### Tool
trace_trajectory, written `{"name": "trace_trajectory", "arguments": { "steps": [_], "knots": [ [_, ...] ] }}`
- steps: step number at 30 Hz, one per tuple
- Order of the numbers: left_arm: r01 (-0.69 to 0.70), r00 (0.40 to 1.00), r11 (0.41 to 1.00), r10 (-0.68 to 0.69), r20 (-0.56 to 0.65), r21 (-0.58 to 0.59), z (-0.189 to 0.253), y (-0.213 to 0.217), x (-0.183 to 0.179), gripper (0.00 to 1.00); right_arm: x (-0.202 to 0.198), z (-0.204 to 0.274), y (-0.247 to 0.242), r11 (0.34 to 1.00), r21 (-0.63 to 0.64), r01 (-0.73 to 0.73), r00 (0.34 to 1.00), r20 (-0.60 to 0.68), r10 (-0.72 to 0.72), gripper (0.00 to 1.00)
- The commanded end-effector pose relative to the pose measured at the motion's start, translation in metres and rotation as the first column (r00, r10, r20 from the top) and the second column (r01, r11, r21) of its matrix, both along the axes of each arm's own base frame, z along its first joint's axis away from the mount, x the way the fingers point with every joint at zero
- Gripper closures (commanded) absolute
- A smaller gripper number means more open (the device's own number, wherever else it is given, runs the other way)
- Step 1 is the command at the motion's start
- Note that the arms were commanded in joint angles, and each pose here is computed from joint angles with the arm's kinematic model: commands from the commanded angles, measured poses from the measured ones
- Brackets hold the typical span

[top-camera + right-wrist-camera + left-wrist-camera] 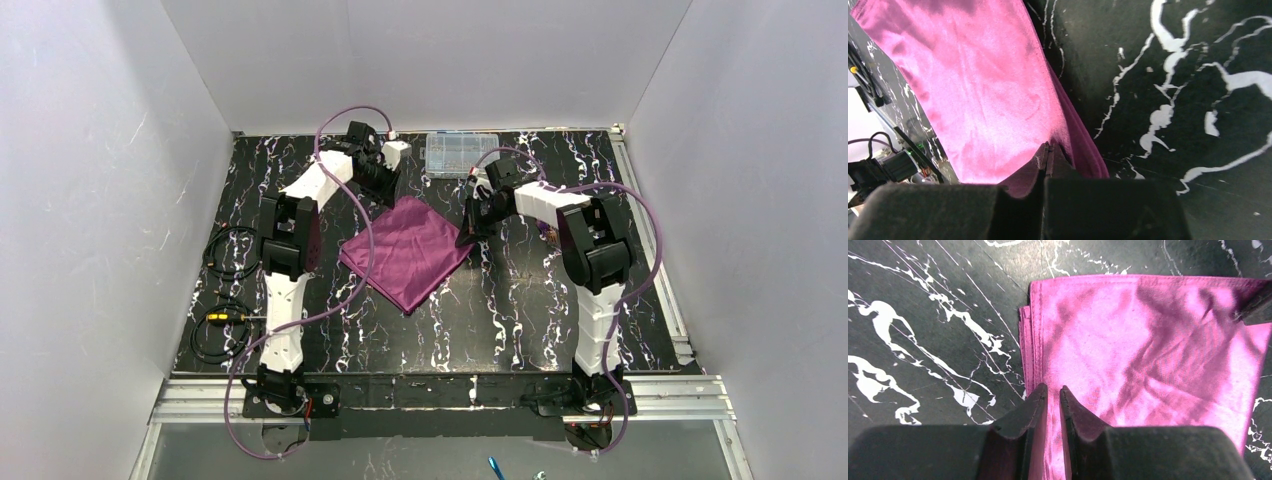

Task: Fold the napkin into a case and place the utensils inside
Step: Pick up the top corner of the square folded napkin from the center of the board.

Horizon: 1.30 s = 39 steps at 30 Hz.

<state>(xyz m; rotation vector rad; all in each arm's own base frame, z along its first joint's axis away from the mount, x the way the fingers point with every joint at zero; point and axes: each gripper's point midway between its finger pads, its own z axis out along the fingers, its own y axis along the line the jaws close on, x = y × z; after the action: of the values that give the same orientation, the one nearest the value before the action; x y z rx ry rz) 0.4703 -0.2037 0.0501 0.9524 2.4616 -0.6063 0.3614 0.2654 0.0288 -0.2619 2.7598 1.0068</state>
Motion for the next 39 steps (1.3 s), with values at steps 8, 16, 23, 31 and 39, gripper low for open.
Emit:
{"name": "trace_trajectory", "arguments": {
  "steps": [8,16,23,31,39],
  "knots": [
    [0.105,0.990,0.991,-0.095,0.107,-0.086,0.052,-0.017,-0.030,0.86,0.004,0.045,0.021,0.996,0.085,0.035,0.997,0.064,-0.041,0.96],
    [-0.064,0.996,0.998,0.064,0.065,-0.001,0.031,-0.004,0.001,0.47,-0.012,0.046,0.054,0.992,0.128,0.012,0.997,0.072,-0.021,0.93],
    [-0.086,0.996,0.996,0.086,-0.024,-0.022,0.009,-0.013,0.018,0.45,-0.022,0.027,0.056,0.993,0.116,0.005,0.999,0.037,-0.010,0.96],
    [-0.068,0.995,0.996,0.063,-0.075,-0.065,0.003,-0.021,0.014,0.75,-0.030,0.002,0.053,0.995,0.103,0.004,1.000,-0.008,-0.003,0.98],
    [-0.056,0.995,0.997,0.051,-0.085,-0.061,-0.003,-0.020,0.010,0.74,-0.031,-0.004,0.054,0.994,0.105,0.001,1.000,-0.022,0.002,0.99]
  ]
}}
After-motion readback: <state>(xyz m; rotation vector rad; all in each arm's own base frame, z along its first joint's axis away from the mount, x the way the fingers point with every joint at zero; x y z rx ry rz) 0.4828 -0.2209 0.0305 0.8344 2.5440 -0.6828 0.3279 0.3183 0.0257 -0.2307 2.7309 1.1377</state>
